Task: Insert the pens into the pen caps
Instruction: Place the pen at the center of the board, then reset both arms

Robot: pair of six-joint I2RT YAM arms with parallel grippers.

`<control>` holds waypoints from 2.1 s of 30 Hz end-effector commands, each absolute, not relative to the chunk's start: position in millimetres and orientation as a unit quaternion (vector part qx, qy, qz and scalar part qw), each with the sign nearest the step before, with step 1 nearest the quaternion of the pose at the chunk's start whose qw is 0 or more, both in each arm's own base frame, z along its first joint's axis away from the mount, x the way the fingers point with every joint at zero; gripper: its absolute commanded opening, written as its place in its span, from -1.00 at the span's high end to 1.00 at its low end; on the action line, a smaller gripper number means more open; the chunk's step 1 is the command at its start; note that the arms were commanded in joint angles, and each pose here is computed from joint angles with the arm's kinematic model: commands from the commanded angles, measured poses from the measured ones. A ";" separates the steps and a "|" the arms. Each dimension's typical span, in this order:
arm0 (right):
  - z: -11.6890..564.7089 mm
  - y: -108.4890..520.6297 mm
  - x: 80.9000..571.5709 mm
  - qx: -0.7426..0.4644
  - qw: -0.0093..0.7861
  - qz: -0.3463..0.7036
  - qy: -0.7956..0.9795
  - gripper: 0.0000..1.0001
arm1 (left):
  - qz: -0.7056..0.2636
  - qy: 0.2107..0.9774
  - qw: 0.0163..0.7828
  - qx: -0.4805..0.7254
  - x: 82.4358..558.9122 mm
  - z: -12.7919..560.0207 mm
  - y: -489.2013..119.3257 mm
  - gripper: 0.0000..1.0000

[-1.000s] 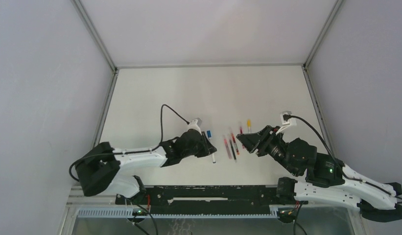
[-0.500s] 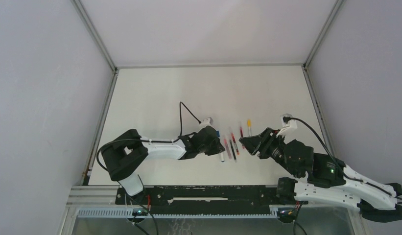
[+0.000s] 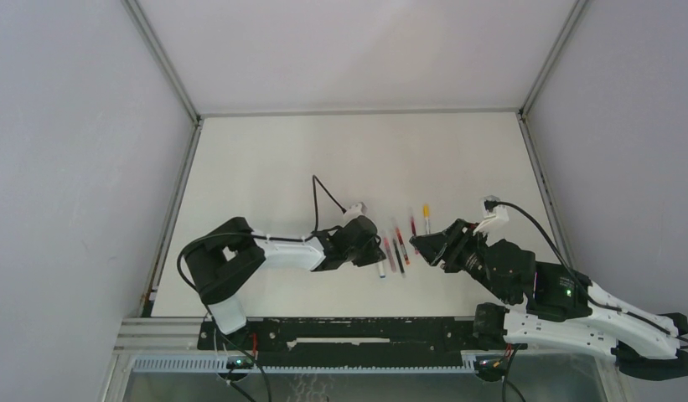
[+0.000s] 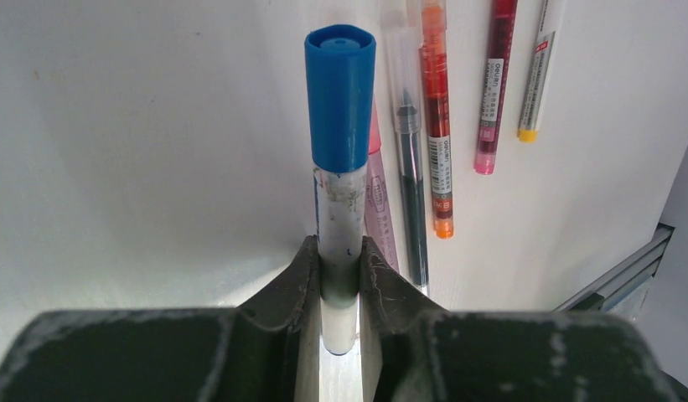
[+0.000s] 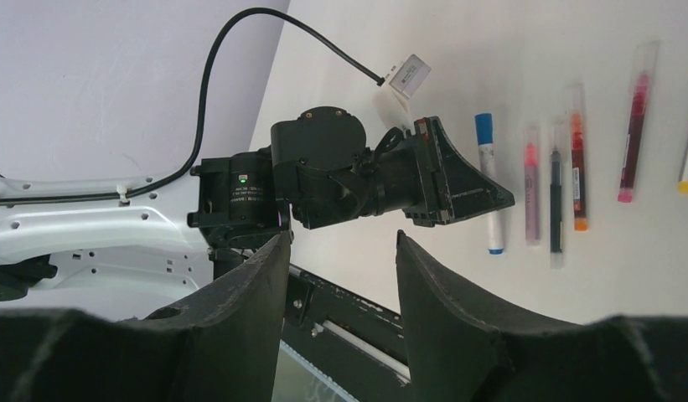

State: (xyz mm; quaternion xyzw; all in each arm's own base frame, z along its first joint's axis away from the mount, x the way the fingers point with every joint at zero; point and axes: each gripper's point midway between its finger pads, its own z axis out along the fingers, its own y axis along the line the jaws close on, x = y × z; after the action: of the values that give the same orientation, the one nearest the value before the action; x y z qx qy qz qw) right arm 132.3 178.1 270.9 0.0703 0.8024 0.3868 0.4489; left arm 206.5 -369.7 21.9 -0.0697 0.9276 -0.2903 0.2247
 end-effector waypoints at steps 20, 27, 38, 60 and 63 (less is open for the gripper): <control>274.4 173.3 134.9 0.088 0.454 0.390 0.796 -0.14 | -0.277 0.930 0.230 -0.075 204.2 19.4 -360.4 0.34; 273.2 167.3 136.4 0.086 0.462 0.380 0.796 -0.15 | -0.309 0.903 0.296 -0.041 213.2 71.7 -353.3 0.28; 278.4 159.0 146.1 0.020 0.520 0.331 0.787 -0.30 | -0.300 0.796 0.524 0.031 229.1 234.4 -274.5 -0.30; 304.4 65.7 149.2 -0.025 0.639 0.243 0.729 -0.88 | -0.087 0.722 0.675 -0.128 170.3 280.0 -1.0 -1.00; 294.9 53.1 148.4 -0.006 0.637 0.236 0.734 -0.91 | -0.061 0.723 0.673 -0.142 169.9 273.4 9.1 -0.99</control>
State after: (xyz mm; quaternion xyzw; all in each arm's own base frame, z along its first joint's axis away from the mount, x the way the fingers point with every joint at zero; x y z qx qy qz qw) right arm 147.7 75.2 297.0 -0.0281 0.7341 0.2561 0.6283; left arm 170.6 -17.1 288.9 -0.1258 0.7147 -0.1395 0.6738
